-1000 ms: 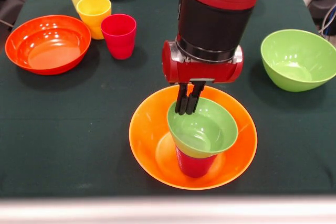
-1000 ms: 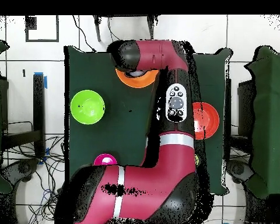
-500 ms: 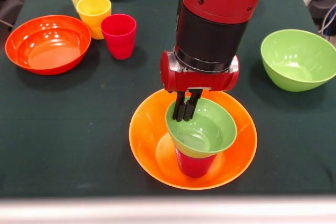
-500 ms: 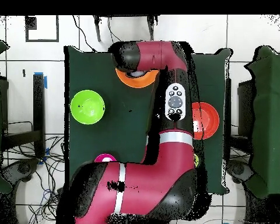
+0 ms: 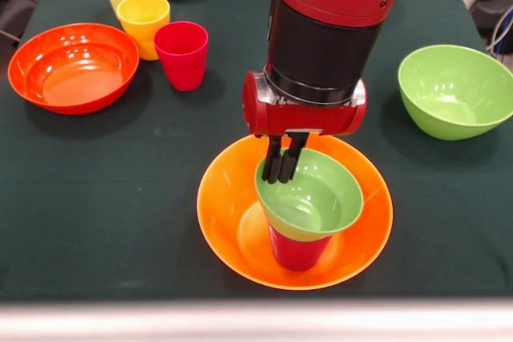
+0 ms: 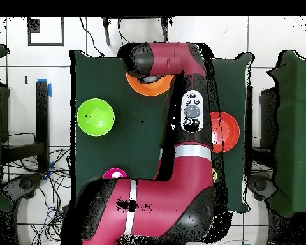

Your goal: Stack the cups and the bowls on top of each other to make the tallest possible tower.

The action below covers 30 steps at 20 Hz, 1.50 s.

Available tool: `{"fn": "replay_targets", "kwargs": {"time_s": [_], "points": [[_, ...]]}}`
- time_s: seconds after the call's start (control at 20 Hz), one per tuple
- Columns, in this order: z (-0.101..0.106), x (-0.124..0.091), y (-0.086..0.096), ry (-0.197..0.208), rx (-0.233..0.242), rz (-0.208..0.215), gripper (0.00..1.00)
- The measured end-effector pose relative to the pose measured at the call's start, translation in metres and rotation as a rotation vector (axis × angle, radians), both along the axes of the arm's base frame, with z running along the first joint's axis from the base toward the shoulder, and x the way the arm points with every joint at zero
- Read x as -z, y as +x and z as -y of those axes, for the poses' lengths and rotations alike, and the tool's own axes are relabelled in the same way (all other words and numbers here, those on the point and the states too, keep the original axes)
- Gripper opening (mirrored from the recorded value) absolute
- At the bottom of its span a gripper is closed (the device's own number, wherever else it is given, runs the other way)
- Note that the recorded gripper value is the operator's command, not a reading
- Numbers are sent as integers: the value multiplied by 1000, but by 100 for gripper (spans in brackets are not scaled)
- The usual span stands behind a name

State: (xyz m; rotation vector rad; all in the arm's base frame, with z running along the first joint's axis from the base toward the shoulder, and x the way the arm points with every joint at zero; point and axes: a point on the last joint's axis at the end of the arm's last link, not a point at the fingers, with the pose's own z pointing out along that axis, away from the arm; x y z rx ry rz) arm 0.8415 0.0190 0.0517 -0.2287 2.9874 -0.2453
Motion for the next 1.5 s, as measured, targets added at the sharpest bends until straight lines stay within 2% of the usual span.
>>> {"fn": "replay_targets", "kwargs": {"time_s": [0.4, 1.5], "points": [[0, 1, 0, 1, 0, 0, 0], [-2, 34, 5, 11, 4, -3, 0]]}}
